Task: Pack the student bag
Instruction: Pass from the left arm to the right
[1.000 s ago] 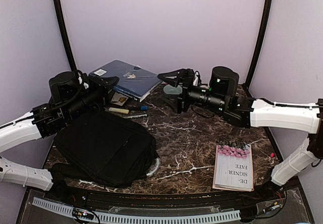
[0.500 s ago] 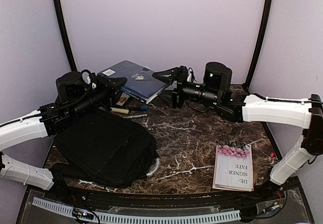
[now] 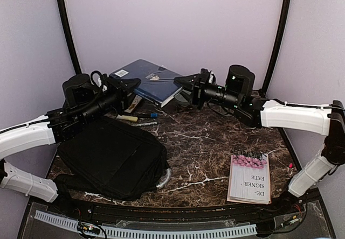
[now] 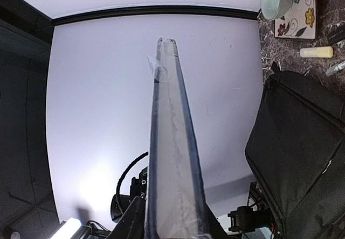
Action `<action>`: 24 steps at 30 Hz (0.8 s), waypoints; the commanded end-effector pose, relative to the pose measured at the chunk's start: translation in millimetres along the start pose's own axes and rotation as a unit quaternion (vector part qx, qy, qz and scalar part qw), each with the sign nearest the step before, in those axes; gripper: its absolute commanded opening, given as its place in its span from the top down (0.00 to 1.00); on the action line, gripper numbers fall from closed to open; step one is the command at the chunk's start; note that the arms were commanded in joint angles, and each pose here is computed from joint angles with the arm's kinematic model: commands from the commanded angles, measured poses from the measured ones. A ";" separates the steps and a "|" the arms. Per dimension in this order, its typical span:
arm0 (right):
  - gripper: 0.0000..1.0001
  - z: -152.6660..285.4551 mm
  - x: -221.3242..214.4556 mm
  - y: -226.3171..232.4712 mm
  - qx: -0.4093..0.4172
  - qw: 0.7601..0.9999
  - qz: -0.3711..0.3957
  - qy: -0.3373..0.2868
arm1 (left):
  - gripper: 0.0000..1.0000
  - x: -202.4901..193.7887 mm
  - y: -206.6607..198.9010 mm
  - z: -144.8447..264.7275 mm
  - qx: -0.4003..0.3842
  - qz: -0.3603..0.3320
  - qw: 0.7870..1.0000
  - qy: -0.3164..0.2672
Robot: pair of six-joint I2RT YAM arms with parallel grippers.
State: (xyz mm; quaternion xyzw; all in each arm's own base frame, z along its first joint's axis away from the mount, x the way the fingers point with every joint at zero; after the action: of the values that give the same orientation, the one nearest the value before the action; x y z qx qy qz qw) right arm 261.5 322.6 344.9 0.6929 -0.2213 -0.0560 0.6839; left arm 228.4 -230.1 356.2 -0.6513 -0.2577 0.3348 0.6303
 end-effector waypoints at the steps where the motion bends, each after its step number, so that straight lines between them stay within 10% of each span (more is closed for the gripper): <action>1: 0.75 5.6 7.3 35.3 0.084 0.996 0.035 0.004 | 1.00 -10.9 -35.5 2.2 -0.070 -0.009 0.997 0.038; 7: 0.95 19.0 12.4 28.9 0.075 0.996 0.039 0.011 | 0.96 -14.0 -11.9 -5.4 -0.024 -0.032 0.998 0.058; 10: 1.00 28.4 15.2 26.3 0.052 0.997 0.049 0.015 | 0.72 -15.5 -3.4 -6.3 -0.012 -0.068 0.995 0.072; 13: 1.00 41.3 17.1 21.7 0.021 0.997 0.072 0.017 | 0.28 -15.5 8.6 -5.6 0.032 -0.103 0.991 0.079; 17: 1.00 62.7 16.0 12.7 -0.010 0.995 0.101 0.016 | 0.02 -12.8 28.4 0.0 0.106 -0.151 0.979 0.082; 24: 1.00 95.1 7.5 0.2 -0.069 0.987 0.140 0.025 | 0.06 -1.9 42.1 24.5 0.393 -0.328 0.853 0.104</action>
State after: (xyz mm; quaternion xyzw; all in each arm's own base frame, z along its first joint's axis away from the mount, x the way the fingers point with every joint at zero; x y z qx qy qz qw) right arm 246.9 245.1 303.2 0.5886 -0.2276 -0.0288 0.7752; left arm 226.2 -245.4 330.2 -0.4546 -0.2610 0.1978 0.8283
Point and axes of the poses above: each gripper's point midway between its finger pads, its own z axis back along the fingers, its own y axis along the line the jaws close on, x = y × z, the point moved 8 cm from there along z, back along the fingers, and after that the axes turned 12 degrees about z, right-handed, at the moved point
